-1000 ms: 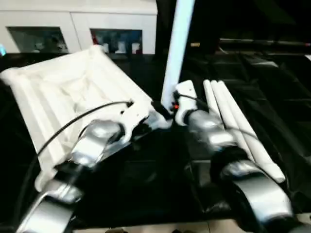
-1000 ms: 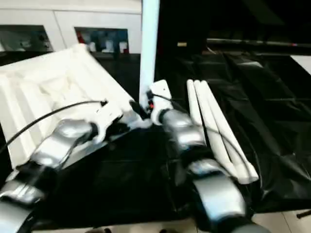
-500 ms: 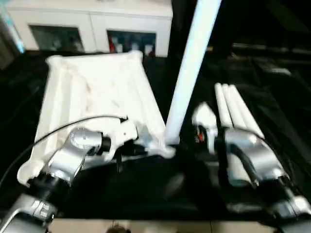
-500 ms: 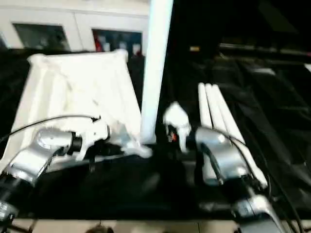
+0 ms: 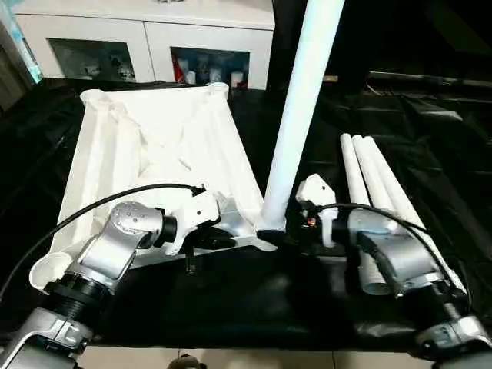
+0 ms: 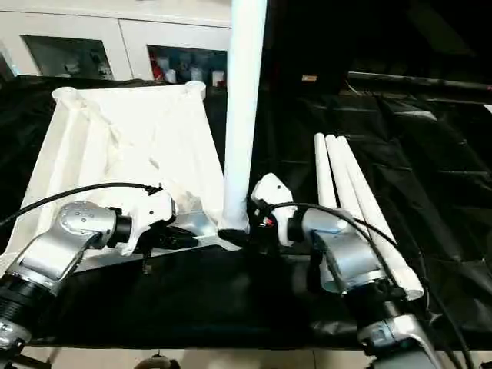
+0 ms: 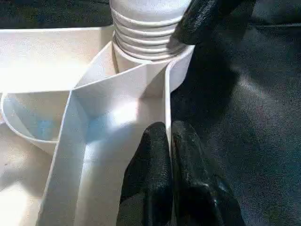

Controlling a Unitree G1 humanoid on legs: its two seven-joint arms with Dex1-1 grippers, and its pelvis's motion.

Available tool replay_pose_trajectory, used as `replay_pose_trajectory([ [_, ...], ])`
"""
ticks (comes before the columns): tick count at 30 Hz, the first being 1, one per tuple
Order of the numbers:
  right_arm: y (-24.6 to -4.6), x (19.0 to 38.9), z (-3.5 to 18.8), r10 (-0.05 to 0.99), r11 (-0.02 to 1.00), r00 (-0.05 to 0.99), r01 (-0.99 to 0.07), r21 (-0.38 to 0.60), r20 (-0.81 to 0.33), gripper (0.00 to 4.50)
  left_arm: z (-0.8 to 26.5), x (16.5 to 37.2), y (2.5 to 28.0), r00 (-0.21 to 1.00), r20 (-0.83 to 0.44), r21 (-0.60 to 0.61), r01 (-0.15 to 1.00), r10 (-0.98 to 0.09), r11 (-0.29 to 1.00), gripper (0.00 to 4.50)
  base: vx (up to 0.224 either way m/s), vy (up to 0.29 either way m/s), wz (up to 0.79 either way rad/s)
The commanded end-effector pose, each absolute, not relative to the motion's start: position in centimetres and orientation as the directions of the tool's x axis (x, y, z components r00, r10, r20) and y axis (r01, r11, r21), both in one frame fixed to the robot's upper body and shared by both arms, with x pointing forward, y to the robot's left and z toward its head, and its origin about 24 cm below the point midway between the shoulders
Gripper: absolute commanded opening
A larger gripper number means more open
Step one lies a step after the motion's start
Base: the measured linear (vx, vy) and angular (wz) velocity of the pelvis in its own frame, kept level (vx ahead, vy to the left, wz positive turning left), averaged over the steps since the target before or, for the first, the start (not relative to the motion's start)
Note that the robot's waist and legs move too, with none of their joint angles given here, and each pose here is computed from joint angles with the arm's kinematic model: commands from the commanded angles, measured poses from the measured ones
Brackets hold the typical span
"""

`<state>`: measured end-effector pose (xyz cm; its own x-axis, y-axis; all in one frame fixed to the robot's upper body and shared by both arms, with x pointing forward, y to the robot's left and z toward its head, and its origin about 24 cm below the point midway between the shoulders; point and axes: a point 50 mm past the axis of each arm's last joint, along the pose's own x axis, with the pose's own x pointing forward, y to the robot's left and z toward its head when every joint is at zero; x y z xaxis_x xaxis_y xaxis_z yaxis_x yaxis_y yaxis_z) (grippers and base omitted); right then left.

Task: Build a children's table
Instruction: Insert table leg to table base, then rotate leg to tighten

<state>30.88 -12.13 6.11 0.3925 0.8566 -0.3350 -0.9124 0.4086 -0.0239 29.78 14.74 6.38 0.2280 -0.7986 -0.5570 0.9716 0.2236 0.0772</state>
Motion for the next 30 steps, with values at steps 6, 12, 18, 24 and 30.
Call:
replay_pose_trajectory([
  [6,-12.2,31.3,6.4,0.851,0.421,0.412,-0.906,-0.047,-0.326,3.50,7.6,29.9,13.4,0.209,-0.509,0.127,0.978,-0.835,0.167,0.00,0.000,0.000,0.00],
  [12,-12.0,31.3,6.0,0.859,0.410,0.398,-0.911,-0.032,-0.323,2.97,7.4,29.8,13.6,0.204,-0.512,0.121,0.979,-0.834,0.165,0.00,0.000,0.000,0.00],
  [18,-12.1,31.1,5.2,0.852,0.423,0.402,-0.906,-0.011,-0.336,2.75,7.3,29.8,13.6,0.201,-0.513,0.112,0.979,-0.834,0.167,0.00,0.000,0.000,0.00],
  [24,-11.9,31.1,2.9,0.775,0.553,0.504,-0.833,0.024,-0.382,2.74,6.9,30.2,13.1,0.247,-0.502,0.100,0.968,-0.829,0.228,0.00,0.000,0.000,0.00],
  [30,-10.6,32.7,0.8,0.558,0.806,0.711,-0.588,0.073,-0.429,2.74,5.5,32.2,11.2,0.429,-0.519,0.125,0.894,-0.739,0.431,0.00,0.000,0.000,0.00],
])
